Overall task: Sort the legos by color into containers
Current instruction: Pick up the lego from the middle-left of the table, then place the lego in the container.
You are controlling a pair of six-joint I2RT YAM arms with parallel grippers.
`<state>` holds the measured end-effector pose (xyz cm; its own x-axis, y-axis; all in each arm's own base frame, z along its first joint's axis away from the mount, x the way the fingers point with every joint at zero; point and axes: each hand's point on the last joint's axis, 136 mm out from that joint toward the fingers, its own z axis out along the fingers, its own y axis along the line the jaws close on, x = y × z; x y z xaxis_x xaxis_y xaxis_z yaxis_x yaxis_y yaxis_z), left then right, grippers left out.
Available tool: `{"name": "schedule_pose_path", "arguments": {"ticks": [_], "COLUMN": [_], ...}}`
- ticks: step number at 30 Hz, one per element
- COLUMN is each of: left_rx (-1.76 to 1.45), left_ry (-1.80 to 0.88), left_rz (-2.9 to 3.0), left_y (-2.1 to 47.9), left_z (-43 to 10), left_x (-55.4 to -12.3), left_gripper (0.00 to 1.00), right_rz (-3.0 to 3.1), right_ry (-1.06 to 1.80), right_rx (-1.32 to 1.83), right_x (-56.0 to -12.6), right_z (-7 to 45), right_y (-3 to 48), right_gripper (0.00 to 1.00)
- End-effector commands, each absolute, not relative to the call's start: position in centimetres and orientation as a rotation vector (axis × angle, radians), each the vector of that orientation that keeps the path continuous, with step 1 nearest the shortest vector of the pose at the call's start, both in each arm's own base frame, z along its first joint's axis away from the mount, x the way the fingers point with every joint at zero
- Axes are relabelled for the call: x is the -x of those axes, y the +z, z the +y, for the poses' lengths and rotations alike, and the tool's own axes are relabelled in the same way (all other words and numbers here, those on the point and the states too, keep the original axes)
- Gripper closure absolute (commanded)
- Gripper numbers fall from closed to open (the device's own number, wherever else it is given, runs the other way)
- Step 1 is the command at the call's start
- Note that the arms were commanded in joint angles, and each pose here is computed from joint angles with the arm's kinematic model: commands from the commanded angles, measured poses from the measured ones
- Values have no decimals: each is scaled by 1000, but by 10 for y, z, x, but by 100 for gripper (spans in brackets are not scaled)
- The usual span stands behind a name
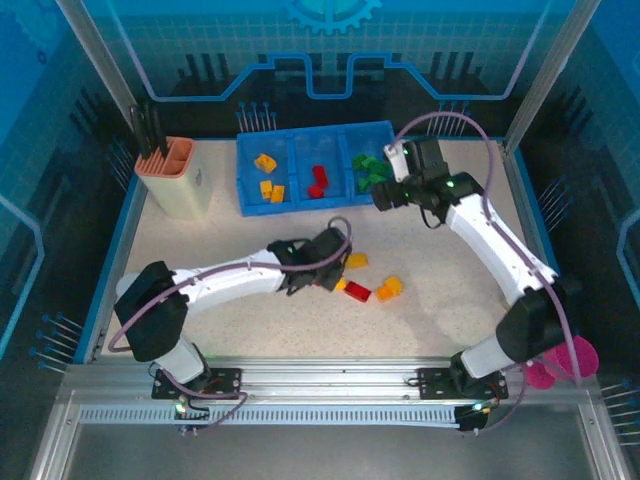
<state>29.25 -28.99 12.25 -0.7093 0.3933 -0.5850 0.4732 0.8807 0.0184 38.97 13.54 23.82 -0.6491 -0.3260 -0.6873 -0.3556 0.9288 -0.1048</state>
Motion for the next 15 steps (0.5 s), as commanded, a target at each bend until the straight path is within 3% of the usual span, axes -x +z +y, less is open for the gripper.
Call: {"name": "schedule_pose_path", "arguments": {"ticks": [1,8,15], "left_rx": [-641,-494,-416], "left_ry": [-155,-150,-1], "left_rz": [2312,2268,2290], "left_y": [173,211,189], "left_z": [-283,-268,-265], "left_x": [-333,-423,-506], "left_gripper": [82,84,85], "right_rz": [2369,2461,2591], "right_ry": [123,530,488], "right_rx": [396,230,262], "right_x": [-360,-306,-266], "right_z": [130,159,166], "right_y": [226,177,121], "right_gripper": [12,13,14]}}
